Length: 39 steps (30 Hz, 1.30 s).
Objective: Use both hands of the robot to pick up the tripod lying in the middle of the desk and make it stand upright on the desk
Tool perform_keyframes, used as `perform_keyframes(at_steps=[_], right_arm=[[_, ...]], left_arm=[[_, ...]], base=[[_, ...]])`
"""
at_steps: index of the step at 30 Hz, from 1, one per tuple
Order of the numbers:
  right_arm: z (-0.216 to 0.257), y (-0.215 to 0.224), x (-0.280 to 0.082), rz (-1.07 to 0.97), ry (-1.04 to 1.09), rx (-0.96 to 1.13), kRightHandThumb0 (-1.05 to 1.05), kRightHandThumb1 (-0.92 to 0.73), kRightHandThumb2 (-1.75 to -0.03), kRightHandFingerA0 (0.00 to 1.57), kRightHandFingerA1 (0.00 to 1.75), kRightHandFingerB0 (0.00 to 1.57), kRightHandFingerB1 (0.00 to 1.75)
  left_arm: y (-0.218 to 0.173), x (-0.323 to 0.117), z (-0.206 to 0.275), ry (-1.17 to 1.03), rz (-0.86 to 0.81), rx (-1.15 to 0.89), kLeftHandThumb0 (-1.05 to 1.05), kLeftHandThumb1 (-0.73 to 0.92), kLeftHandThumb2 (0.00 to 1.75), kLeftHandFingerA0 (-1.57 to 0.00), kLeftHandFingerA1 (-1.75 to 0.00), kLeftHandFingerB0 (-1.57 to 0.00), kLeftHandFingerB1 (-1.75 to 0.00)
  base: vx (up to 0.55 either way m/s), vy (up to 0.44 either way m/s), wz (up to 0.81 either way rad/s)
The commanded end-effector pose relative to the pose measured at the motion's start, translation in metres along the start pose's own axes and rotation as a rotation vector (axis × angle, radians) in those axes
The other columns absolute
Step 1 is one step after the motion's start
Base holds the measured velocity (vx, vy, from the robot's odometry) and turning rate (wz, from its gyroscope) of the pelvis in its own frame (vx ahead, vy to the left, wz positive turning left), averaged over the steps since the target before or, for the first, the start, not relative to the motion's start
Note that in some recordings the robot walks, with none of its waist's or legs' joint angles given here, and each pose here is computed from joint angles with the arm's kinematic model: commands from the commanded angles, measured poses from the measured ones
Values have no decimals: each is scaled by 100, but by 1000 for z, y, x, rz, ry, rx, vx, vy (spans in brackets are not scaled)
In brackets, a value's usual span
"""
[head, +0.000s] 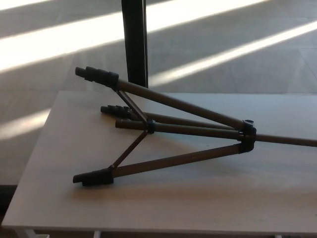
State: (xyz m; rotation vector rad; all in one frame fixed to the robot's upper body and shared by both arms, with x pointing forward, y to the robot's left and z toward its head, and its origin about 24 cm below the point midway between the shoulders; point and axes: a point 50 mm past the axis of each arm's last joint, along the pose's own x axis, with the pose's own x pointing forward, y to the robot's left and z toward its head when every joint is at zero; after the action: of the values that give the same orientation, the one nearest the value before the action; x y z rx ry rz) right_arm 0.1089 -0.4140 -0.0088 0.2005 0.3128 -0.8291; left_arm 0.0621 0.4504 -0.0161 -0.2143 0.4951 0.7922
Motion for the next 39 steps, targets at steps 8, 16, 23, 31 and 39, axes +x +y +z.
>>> perform_keyframes(at_steps=[8,16,23,31,39], right_arm=[[134,173,-87,630,-704,304,-102,-53,-98,91,81,71,69],[106,230,-112,885,-648,323,-104,-39,-91,99,74,87,65],[87,252,-111,1029,-506,217,-103,-50,-88,99,68,86,60],[65,272,-108,1080,-368,139,-105,-60,-60,107,65,99,57],[54,276,-99,1035,-294,154,-105,-57,-59,115,66,106,57]], left_arm=[[-155,-68,253,-865,-567,-47,-81,60,59,-64,-59,-55,-47],[-233,-129,281,-1099,-823,70,-66,79,64,-49,-60,-43,-46],[-267,-156,294,-1177,-931,172,-66,83,65,-47,-60,-40,-46],[-302,-180,309,-1207,-966,252,-63,78,64,-59,-53,-53,-44],[-324,-193,319,-1210,-1002,333,-62,78,63,-62,-52,-52,-45]], base=[[0,0,0],[0,0,0],[0,0,0],[0,0,0],[0,0,0]])
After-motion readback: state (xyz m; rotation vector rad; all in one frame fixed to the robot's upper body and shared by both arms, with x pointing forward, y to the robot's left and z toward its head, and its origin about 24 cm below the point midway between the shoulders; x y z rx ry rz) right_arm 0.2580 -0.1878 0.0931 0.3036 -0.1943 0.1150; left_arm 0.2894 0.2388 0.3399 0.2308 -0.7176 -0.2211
